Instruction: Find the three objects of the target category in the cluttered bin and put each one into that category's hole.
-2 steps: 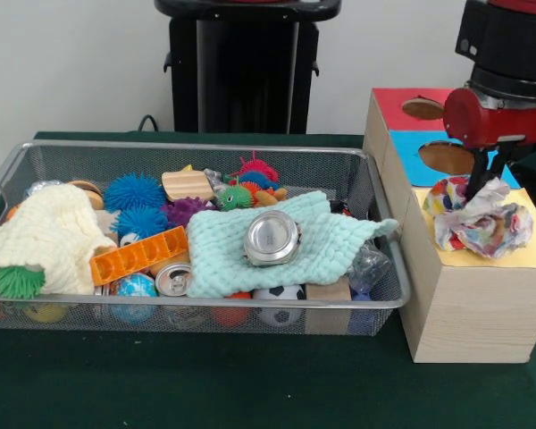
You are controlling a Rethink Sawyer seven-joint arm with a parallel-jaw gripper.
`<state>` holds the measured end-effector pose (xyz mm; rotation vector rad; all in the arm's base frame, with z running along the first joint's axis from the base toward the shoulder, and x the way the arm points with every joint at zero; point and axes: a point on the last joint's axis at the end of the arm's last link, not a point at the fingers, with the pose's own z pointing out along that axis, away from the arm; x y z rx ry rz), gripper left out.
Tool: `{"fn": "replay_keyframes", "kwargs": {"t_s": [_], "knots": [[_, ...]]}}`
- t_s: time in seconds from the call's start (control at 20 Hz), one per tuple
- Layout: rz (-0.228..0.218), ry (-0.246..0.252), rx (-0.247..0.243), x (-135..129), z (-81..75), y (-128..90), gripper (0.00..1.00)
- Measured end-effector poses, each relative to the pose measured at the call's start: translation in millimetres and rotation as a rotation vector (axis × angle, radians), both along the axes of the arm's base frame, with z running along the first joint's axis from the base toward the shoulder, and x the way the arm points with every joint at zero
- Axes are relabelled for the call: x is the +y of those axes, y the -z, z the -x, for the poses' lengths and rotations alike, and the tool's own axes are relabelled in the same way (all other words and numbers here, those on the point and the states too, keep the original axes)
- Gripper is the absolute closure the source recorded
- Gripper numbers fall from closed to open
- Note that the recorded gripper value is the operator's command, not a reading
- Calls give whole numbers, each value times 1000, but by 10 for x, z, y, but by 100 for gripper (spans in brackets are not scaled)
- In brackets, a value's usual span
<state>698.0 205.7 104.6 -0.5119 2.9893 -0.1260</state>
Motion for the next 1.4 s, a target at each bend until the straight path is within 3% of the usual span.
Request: {"fn": "replay_keyframes", "kwargs": {"t_s": [0.65,1.4], "knots": [[-5,18,7,-88,-130,204,100],[-8,15,-25,-56,-342,206,100]]}}
